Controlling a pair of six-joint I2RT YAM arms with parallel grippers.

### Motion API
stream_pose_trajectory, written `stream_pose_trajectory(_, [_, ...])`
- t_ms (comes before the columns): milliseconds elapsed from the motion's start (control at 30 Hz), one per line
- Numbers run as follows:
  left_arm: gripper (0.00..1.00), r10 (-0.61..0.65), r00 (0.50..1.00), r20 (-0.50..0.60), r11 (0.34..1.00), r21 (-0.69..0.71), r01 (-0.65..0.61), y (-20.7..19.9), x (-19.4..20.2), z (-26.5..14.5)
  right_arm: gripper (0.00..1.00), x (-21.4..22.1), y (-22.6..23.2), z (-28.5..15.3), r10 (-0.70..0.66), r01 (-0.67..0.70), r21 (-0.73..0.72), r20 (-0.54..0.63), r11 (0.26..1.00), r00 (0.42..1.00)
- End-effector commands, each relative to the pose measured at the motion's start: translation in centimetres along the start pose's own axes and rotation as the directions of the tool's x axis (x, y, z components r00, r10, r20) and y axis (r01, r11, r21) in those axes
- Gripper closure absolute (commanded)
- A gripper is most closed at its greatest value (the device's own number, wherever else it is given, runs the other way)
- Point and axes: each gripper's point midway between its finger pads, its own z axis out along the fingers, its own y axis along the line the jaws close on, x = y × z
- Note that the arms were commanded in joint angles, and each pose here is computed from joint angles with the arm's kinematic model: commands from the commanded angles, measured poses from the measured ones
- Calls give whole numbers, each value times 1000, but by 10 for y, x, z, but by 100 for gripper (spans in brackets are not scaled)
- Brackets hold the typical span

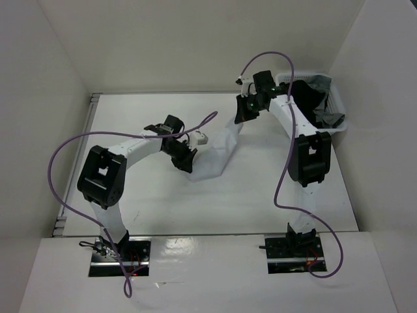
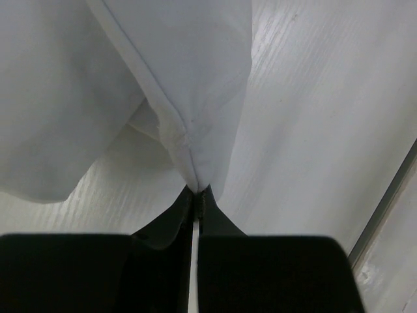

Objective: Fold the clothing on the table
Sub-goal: Flatten the skirt out

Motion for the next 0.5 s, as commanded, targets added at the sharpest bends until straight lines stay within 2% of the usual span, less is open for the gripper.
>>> stream_pose_trajectory(0, [100, 54, 996, 71, 999, -6, -54, -4, -34, -21, 100, -32, 11, -44, -65, 65, 8, 129, 998, 990])
stream_pose_trajectory(67, [100, 40, 996, 76, 998, -59, -35, 4, -40, -38, 100, -38, 10, -61, -70, 66, 31, 159, 997, 985])
stream_pose_trajectory(100, [100, 63, 991, 114, 994, -98, -52, 7, -55, -56, 100, -39, 2, -71, -70, 63, 47, 169, 997, 983])
stream_pose_trajectory(200, [100, 64, 986, 157, 974, -226, -27, 24, -70, -102, 100, -49, -2, -106, -86, 68, 85, 232, 994, 969])
stream_pose_trajectory(267, [100, 93, 975, 200, 944, -330, -22, 35, -86, -141, 100, -47, 4, -123, -109, 85, 104, 253, 991, 961])
stream_pose_trajectory(467, [100, 164, 949, 270, 860, -510, -4, 43, -107, -208, 100, -48, 15, -162, -200, 149, 180, 309, 972, 930])
